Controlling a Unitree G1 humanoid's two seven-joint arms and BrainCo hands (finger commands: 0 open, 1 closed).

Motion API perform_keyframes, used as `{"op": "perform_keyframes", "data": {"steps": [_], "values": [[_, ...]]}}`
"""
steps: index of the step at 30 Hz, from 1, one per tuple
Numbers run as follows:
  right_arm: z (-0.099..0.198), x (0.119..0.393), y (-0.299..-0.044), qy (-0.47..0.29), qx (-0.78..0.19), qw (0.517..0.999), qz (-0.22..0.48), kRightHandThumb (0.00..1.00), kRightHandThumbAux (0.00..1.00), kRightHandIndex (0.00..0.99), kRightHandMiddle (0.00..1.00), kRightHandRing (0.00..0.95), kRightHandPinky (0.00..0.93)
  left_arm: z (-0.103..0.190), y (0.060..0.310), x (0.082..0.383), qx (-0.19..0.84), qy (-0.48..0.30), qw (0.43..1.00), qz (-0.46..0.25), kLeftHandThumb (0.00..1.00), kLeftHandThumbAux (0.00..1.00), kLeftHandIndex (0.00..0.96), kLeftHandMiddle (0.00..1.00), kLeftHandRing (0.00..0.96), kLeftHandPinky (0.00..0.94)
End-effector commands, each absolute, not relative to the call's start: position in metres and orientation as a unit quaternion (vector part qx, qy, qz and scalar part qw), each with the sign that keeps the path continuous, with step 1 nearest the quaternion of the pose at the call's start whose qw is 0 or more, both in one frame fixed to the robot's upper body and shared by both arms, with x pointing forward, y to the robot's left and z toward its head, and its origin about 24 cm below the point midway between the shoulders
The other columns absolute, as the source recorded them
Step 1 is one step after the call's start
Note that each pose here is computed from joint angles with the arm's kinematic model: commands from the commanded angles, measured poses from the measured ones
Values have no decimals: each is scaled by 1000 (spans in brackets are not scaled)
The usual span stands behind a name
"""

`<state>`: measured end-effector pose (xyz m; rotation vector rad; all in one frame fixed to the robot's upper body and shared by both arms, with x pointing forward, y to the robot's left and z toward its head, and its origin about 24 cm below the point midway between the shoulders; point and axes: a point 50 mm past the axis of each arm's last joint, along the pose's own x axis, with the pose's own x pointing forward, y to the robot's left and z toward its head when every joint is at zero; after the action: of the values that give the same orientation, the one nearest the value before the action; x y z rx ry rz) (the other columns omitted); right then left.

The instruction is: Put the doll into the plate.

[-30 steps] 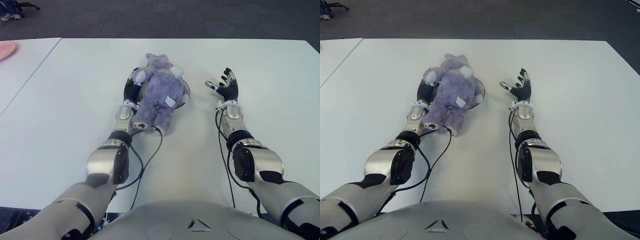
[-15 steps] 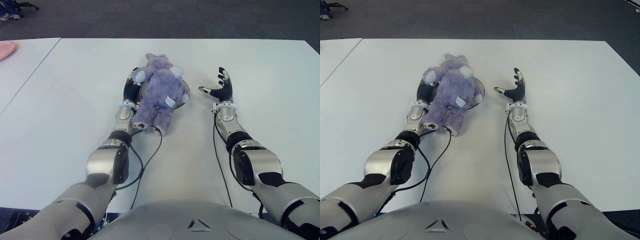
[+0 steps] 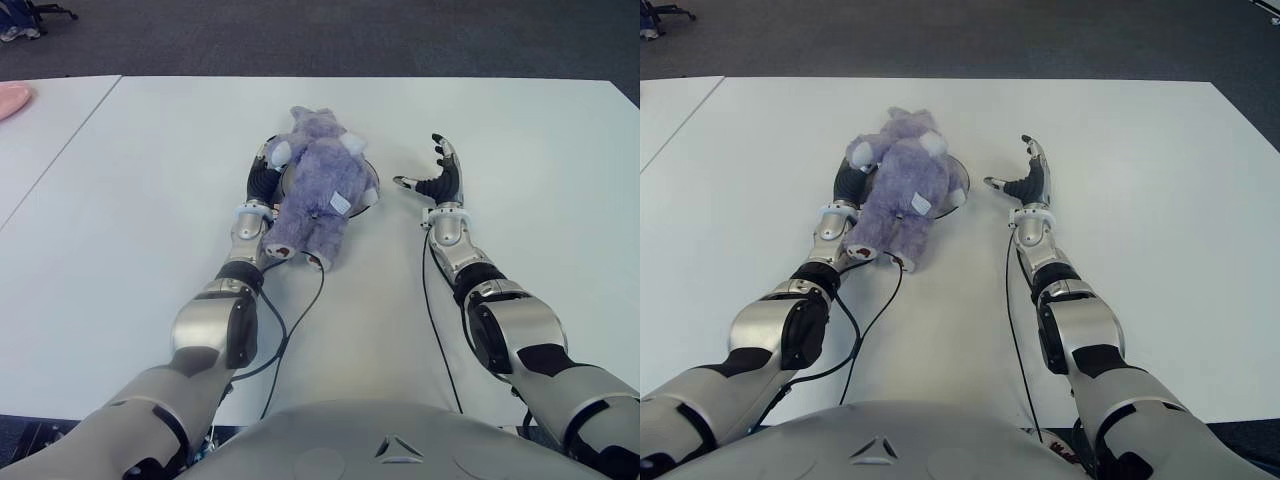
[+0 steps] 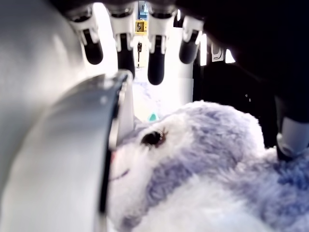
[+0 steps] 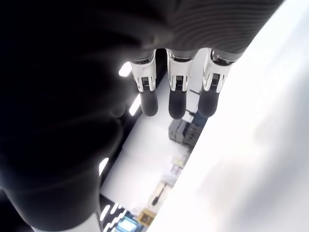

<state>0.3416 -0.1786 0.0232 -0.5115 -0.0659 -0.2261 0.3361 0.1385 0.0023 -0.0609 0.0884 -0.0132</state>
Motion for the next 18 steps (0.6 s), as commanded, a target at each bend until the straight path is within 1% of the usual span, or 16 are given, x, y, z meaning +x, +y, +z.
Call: {"op": "perform_keyframes", "data": {"steps": [1, 8, 18], "values": [[-82, 255, -189, 211, -241, 942, -97, 0, 905, 120, 125, 115, 162, -95, 140, 251, -49, 272, 961, 21, 0, 536, 109, 162, 133, 84], [-82, 255, -189, 212, -258, 938, -97, 0, 875, 130, 147, 135, 175, -94, 139, 252, -56, 269, 961, 21, 0, 562, 97, 139, 111, 84], [-82, 255, -190, 212, -296, 927, -95, 0, 886, 149, 157, 143, 165, -93, 138, 253, -52, 268, 962, 19, 0, 577, 100, 140, 117, 93]]}}
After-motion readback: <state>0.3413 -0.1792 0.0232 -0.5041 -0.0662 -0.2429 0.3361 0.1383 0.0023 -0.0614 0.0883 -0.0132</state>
